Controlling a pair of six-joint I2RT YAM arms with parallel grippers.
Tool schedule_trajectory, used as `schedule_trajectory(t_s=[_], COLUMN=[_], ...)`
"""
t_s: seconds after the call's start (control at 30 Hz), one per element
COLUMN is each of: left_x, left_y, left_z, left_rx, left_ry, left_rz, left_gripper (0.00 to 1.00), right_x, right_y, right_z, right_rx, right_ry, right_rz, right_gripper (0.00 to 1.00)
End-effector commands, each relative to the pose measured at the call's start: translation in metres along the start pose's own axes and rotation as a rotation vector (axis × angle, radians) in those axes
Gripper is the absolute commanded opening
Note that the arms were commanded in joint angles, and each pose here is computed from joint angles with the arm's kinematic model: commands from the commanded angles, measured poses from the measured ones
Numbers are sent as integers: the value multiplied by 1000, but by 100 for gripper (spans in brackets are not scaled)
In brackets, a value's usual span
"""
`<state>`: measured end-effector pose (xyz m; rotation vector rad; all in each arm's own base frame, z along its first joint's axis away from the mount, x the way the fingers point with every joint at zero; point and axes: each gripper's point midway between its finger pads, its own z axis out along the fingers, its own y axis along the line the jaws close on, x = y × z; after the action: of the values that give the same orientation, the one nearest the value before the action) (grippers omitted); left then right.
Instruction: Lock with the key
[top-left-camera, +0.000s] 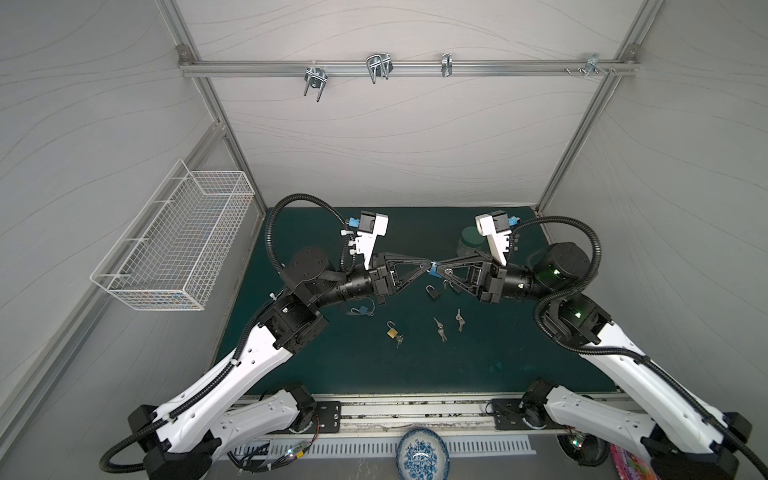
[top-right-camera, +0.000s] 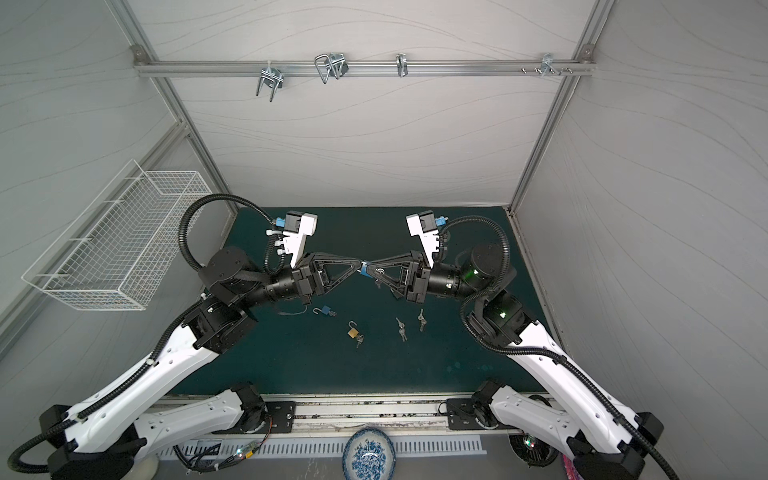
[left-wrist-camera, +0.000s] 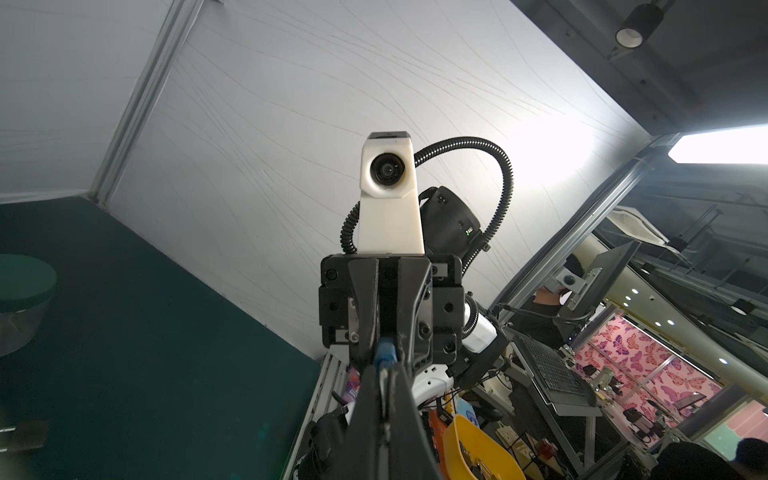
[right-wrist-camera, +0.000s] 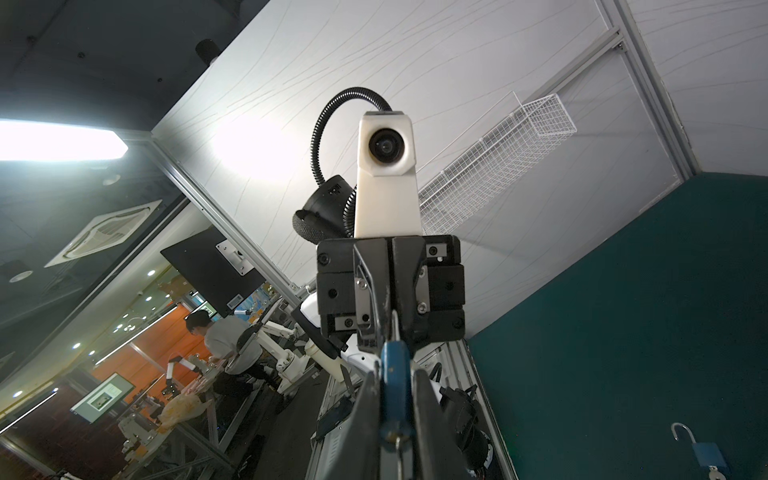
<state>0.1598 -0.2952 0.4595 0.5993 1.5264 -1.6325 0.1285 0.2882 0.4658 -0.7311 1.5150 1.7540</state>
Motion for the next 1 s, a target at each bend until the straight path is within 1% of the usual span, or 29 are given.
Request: schedule_trajectory(t_s=[0.0,0.13,0.2,0.3,0.37,0.47,0.5,0.57,0.6,0.67,0.7,0.77,0.83,0.97], left_x=[64,89,91,66,37,11,6,0,-2,-6,-7,-7,-4,3], left_y=[9,15,18,24,25,17,14,8,5,2,0,1,1,-7], left_z=[17,24,22,7,-8,-24,-26,-31,-32,-35,-36,-38,-39,-33], left_rx=[34,12,-1,-42,-58,-66,-66,-70,-73,-79,-81,-91,-89,-15], left_ry=[221,286,277,181,87,16,10,7,7,1,-1,-2,5,53], left_rz=[-76,-86,-99,-97,-96,-64,-54,-35,-26,-14,-10,-2,0,1], left_gripper=[0,0,0,0,0,0,6,30,39,53,55,58,58,46], right_x=[-25,-31,-28,-19,-11,-1,1,7,9,13,15,18,19,18], right_y=[6,12,10,5,-1,-7,-7,-9,-10,-11,-10,-10,-8,-1], right_z=[10,11,10,4,-2,-8,-10,-13,-15,-19,-21,-25,-28,-31], right_rx=[-16,-27,-14,27,69,98,104,116,122,139,144,154,146,112], right_ry=[-74,-81,-76,-57,-44,-17,-11,11,23,47,54,78,97,115], right_rz=[-50,-59,-65,-83,-95,-89,-86,-81,-80,-83,-88,-90,-80,-57], right_gripper=[0,0,0,0,0,0,0,0,0,0,0,0,0,0])
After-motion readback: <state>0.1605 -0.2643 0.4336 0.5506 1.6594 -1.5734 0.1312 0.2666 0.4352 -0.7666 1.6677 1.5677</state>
